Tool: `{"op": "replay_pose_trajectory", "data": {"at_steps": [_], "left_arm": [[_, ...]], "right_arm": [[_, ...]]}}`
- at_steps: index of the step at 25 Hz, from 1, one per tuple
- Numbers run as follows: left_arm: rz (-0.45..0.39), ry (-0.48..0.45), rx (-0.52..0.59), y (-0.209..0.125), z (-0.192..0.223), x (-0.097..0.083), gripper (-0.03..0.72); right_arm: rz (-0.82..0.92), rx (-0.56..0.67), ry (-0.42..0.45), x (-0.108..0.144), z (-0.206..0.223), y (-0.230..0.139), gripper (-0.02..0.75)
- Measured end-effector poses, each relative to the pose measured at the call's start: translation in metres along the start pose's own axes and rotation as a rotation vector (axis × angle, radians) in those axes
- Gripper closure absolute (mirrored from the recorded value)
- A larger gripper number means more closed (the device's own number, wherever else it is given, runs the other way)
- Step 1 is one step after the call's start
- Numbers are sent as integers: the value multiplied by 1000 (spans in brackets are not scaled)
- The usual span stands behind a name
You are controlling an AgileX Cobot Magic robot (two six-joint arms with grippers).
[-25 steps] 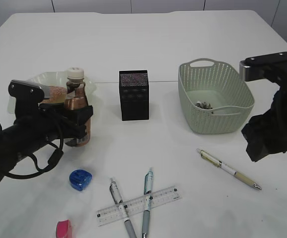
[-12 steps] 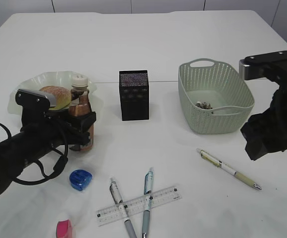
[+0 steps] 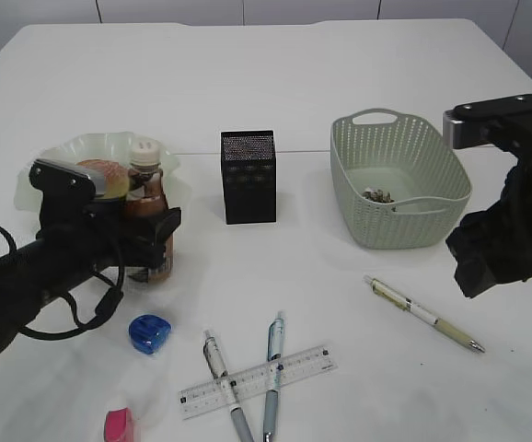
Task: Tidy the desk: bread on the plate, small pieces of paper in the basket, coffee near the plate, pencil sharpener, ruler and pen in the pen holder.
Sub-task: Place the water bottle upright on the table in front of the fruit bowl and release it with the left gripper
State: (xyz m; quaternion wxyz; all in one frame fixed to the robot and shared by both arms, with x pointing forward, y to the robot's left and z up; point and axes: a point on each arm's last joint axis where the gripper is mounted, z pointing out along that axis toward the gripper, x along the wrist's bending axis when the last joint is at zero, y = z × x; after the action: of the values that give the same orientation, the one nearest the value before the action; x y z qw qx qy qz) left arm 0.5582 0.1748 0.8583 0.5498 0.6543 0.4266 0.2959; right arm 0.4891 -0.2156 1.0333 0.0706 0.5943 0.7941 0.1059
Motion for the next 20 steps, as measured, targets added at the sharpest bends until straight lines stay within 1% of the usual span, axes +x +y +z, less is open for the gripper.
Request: {"op": "replay_pose_trajectory", "data": {"at_steps": [3,11,14,20], "left_arm": [[34,-2,-39,13,-2,-1,143],[60,-10,-129,43,-8,-4,140],[70,-13,-186,62,-13,-6,139],[105,-26,-341,113,-36,-13,139]], "right_arm": [[0,0,0,0,0,0,279],[0,0,0,0,0,0,279],[0,0,0,0,0,0,279],[0,-1,0,0,0,0,280]]}}
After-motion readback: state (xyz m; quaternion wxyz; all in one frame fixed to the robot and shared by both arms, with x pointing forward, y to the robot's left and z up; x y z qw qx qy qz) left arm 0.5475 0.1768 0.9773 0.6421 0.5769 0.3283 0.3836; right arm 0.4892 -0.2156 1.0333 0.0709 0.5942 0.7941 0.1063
